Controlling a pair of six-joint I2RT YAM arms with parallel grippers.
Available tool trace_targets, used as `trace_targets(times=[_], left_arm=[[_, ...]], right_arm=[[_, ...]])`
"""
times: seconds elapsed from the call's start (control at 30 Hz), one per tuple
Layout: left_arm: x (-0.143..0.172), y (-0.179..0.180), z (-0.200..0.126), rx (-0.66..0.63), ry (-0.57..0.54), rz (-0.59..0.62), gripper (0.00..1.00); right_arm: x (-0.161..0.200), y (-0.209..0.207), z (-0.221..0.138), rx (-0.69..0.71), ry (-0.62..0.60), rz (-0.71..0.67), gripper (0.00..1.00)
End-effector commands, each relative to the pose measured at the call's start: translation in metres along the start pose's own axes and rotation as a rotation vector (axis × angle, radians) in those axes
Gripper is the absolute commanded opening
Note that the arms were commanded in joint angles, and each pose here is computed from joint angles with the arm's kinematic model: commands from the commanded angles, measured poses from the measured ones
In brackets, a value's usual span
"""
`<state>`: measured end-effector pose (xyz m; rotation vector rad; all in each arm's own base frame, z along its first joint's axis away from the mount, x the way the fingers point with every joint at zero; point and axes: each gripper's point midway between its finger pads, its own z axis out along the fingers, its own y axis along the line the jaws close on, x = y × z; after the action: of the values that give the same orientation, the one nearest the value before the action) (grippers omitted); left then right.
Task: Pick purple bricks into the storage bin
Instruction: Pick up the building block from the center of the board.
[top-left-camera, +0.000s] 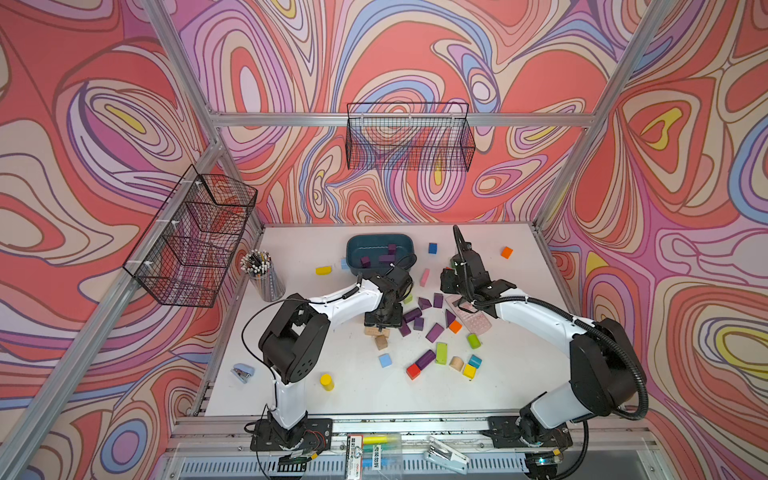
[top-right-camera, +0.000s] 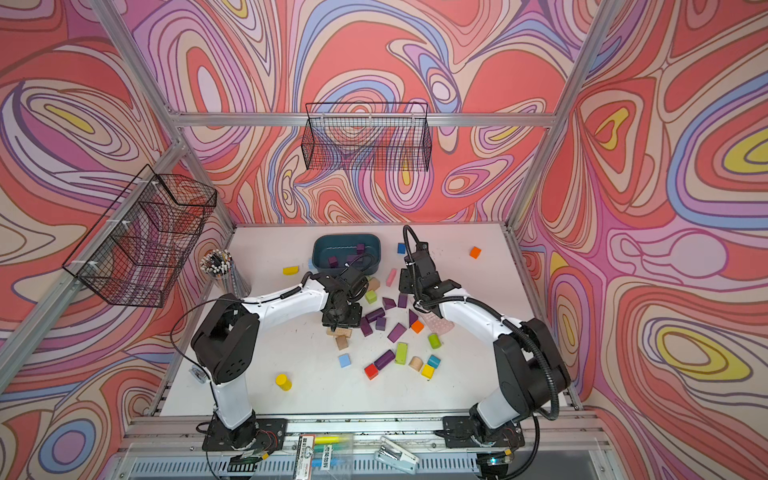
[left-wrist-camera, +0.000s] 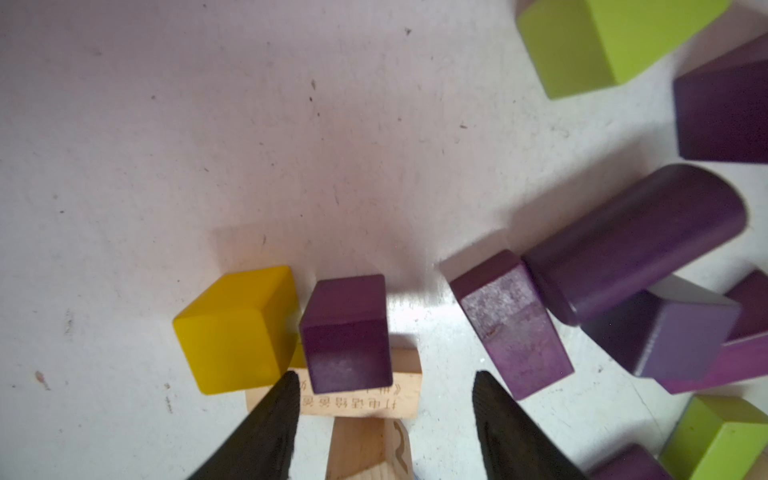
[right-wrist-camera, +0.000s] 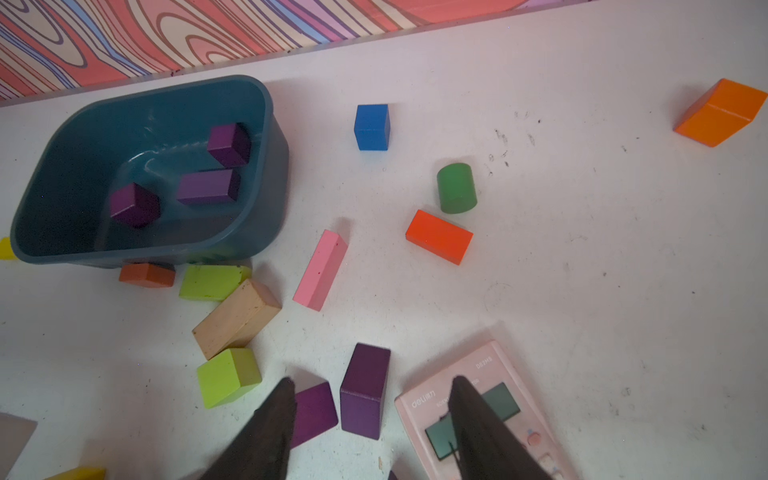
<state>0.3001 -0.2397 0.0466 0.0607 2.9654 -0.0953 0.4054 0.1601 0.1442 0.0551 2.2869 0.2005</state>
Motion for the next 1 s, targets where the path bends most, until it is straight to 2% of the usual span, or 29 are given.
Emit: trace_targets(times=[0.0, 0.4, 0.87, 0.97], left_arm=[[-0.006, 0.0, 0.005, 0.003, 0.0, -0.004, 0.69], [-0.011, 0.0, 0.014, -0.008, 0.016, -0.008, 0.63], [-0.01, 0.005, 0.025, -0.031, 0.027, -0.017, 0.4], [-0.012, 0.004, 0.028, -0.026, 0.029, -0.006, 0.37]], right_arm=[[-0.005, -0.004, -0.007, 0.009, -0.014, 0.002, 0.62], [-0.007, -0.006, -0.009, 0.021, -0.021, 0.0, 0.61], [-0.006, -0.009, -0.012, 0.03, -0.023, -0.015, 0.61], [-0.006, -0.008, -0.012, 0.025, -0.023, -0.007, 0.61]])
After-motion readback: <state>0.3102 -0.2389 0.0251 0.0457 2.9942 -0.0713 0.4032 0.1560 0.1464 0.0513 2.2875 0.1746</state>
